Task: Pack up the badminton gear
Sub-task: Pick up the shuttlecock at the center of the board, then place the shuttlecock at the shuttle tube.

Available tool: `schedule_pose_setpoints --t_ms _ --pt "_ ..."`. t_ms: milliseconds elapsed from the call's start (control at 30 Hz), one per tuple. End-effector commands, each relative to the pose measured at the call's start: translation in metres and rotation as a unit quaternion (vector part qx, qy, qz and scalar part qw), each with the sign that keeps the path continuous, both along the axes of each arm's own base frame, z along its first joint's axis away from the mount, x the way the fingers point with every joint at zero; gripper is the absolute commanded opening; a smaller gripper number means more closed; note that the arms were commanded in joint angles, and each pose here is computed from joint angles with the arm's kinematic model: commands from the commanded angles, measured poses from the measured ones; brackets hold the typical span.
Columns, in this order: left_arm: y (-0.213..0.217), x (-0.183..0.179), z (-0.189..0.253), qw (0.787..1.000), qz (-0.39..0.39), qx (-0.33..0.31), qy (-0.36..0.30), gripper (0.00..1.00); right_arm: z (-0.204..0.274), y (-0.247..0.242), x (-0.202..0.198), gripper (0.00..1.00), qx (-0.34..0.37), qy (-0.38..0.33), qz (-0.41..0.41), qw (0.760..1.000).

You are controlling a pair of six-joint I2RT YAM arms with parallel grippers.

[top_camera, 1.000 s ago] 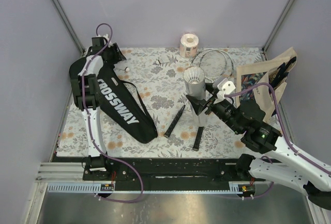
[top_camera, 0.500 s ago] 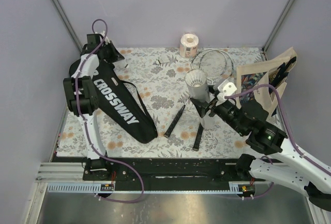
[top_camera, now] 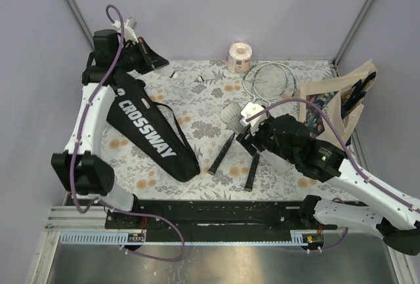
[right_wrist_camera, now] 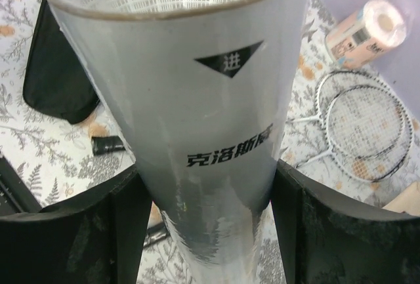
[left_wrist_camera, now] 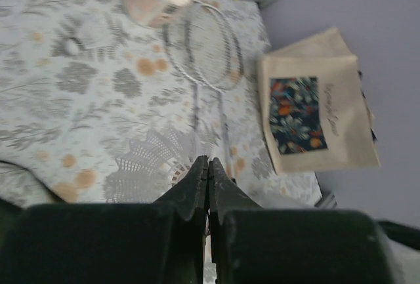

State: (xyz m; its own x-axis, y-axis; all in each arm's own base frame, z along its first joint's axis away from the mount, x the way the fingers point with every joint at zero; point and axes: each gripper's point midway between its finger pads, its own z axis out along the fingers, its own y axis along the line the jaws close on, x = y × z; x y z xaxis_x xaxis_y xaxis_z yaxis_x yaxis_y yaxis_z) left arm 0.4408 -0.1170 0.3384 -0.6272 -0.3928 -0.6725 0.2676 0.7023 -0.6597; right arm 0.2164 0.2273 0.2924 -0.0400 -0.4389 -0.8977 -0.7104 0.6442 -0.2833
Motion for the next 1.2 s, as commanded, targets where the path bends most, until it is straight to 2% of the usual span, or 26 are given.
schedule_pose_setpoints --t_ms 0,100,200,300,433,700,900,1167 --pt "-0.06 -0.076 0.03 0.993 -0.109 -0.002 -0.044 0.0 0.013 0.002 -0.01 0.45 0.016 0.039 0.008 0.999" --pt "-0.087 -0.116 0.043 0.986 -0.15 -0.008 -0.078 0.0 0.002 0.003 -0.014 0.45 0.0 0.077 0.003 0.997" --pt "-0.115 -0.16 0.066 0.968 -0.212 -0.038 -0.126 0.0 -0.004 0.006 -0.015 0.45 -0.001 0.093 0.002 0.996" --pt "-0.128 -0.186 0.081 0.958 -0.233 -0.052 -0.162 0.0 -0.008 0.009 -0.016 0.45 0.007 0.1 0.004 0.995" --pt "-0.135 -0.203 0.091 0.946 -0.24 -0.063 -0.207 0.0 -0.013 0.017 -0.017 0.45 0.013 0.113 0.008 0.993" --pt "-0.148 -0.218 0.082 0.931 -0.27 -0.073 -0.233 0.0 -0.019 0.03 -0.011 0.45 0.025 0.118 0.012 0.993" --pt "-0.163 -0.222 0.064 0.926 -0.293 -0.082 -0.223 0.0 -0.017 0.04 -0.007 0.43 0.035 0.112 0.02 0.993" --pt "-0.187 -0.234 0.05 0.913 -0.334 -0.131 -0.195 0.0 -0.018 0.043 -0.002 0.43 0.037 0.102 0.016 0.994"
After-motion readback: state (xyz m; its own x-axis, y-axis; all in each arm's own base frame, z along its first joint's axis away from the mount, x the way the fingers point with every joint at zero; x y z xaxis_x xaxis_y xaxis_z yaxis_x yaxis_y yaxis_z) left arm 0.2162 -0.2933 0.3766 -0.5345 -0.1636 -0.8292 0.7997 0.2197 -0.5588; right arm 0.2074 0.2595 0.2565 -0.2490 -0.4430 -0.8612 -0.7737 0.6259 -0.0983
